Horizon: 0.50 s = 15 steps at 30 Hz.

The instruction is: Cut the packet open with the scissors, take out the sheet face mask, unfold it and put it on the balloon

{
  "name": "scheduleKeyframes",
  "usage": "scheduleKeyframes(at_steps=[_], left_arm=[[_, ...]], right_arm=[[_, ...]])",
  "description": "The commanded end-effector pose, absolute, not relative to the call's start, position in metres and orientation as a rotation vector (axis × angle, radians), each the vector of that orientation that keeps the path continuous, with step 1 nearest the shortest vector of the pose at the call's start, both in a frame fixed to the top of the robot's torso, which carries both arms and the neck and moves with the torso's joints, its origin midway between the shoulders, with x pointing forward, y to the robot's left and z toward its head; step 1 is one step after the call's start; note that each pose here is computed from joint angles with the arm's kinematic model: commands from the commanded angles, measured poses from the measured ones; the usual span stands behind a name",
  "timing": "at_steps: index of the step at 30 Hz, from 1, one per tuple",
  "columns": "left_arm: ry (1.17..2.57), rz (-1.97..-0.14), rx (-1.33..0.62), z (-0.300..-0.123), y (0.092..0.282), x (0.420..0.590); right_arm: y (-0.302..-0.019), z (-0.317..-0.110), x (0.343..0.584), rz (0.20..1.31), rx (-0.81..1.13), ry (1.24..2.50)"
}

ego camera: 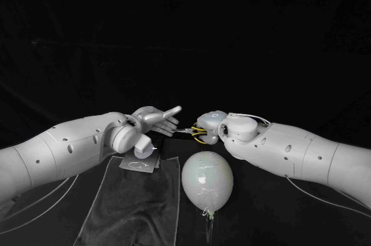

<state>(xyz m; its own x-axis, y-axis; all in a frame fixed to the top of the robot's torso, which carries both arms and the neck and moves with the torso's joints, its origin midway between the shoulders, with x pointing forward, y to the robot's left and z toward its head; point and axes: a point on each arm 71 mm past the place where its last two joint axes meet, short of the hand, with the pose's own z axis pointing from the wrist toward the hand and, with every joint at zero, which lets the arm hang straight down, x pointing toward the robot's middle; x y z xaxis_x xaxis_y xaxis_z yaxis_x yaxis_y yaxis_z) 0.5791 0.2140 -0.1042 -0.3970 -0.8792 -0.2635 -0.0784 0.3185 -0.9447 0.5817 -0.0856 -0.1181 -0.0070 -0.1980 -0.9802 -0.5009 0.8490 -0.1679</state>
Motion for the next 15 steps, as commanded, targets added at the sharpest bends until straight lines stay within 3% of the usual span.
scheduleKeyframes(at_steps=[1,9,15], left_arm=[[1.603,-1.183,-0.965,-0.098,0.231,0.583],[1.498,-1.142,-1.018,-0.093,0.277,0.584],[1.457,-1.132,-0.959,-0.089,0.301,0.577]], right_arm=[[-0.096,-0.115,0.586,0.230,-0.537,1.556],[-0.124,-0.104,0.578,0.444,-0.308,1.443],[-0.155,-0.096,0.571,0.563,-0.154,1.347]])
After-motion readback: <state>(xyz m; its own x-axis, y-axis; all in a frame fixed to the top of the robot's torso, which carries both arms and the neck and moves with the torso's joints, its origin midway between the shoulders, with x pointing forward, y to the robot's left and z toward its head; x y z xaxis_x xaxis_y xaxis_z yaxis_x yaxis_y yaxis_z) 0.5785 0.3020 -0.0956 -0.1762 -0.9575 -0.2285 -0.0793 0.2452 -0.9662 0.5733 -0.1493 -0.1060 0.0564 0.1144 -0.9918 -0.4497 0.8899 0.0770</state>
